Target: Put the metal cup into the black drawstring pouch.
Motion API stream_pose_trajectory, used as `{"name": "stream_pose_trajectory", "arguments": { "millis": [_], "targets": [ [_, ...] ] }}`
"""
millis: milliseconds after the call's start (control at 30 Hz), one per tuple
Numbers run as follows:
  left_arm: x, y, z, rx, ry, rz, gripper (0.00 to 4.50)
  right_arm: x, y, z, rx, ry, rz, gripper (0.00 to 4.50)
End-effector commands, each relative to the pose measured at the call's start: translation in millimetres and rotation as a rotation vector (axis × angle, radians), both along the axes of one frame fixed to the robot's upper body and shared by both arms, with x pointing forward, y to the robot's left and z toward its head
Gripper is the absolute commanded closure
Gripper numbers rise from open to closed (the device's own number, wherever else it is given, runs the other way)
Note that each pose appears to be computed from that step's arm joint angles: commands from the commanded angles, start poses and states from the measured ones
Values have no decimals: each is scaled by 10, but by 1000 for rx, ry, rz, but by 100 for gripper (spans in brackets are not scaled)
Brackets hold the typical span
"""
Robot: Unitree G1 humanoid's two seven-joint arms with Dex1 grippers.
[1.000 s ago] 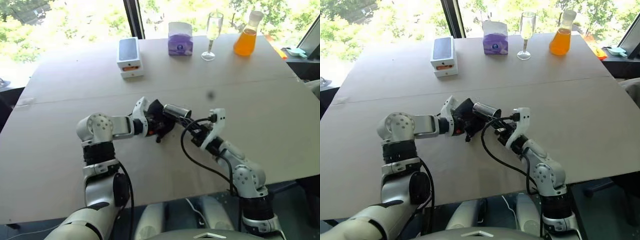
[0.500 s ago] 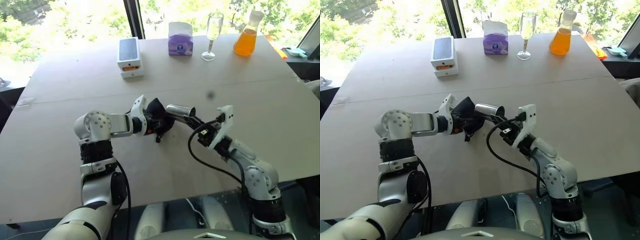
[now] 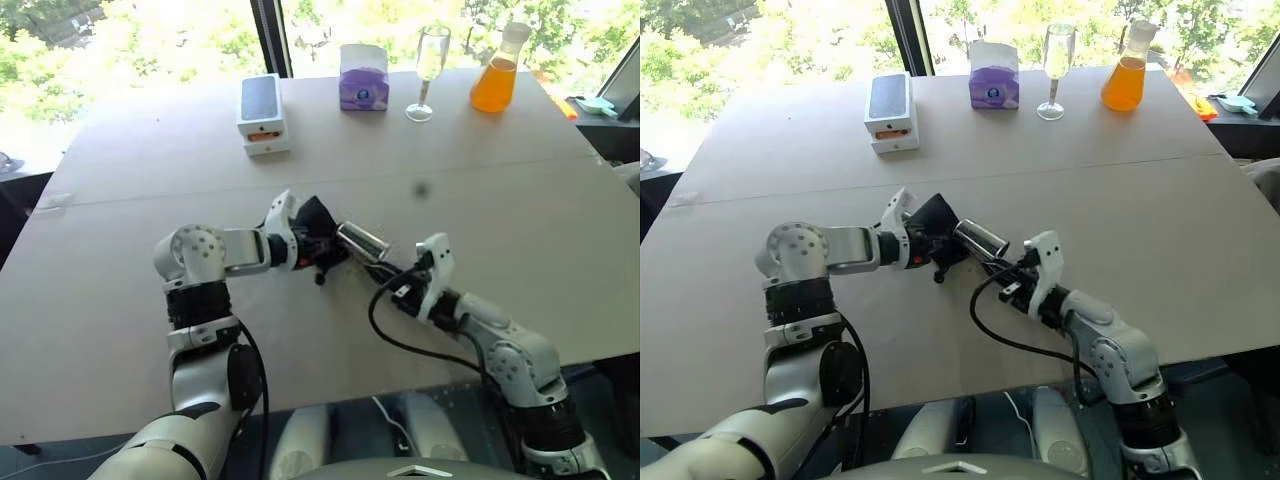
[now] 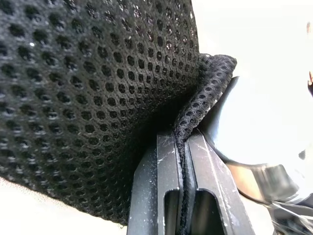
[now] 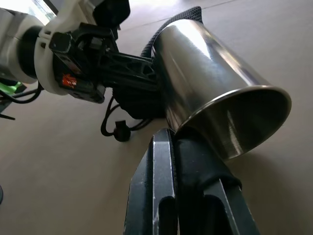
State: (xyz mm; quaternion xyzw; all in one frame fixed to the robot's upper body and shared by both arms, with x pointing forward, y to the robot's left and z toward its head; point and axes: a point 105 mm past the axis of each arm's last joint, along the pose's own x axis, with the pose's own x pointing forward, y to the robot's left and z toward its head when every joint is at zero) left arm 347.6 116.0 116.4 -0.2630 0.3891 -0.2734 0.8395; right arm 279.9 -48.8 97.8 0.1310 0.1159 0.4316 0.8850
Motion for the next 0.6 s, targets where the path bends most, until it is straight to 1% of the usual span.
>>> {"name": "stream_pose_trajectory", "arguments": {
  "millis": [33, 167, 367, 500, 600],
  "targets": [
    [40, -39, 191, -15, -70, -10, 450, -69, -24, 96, -34, -62, 57, 443],
    [26, -77, 212, 13, -99, -36, 450, -58, -29, 103, -119, -119, 98, 443],
    [0, -148, 296, 61, -178, -89, 450, 14, 49, 245, -210, -235, 148, 443],
    [-9, -146, 296, 94, -207, -109, 450, 88, 34, 369, -212, -283, 108, 443],
    [-11, -123, 260, 108, -208, -109, 450, 112, -2, 437, -171, -264, 84, 443]
  ]
}}
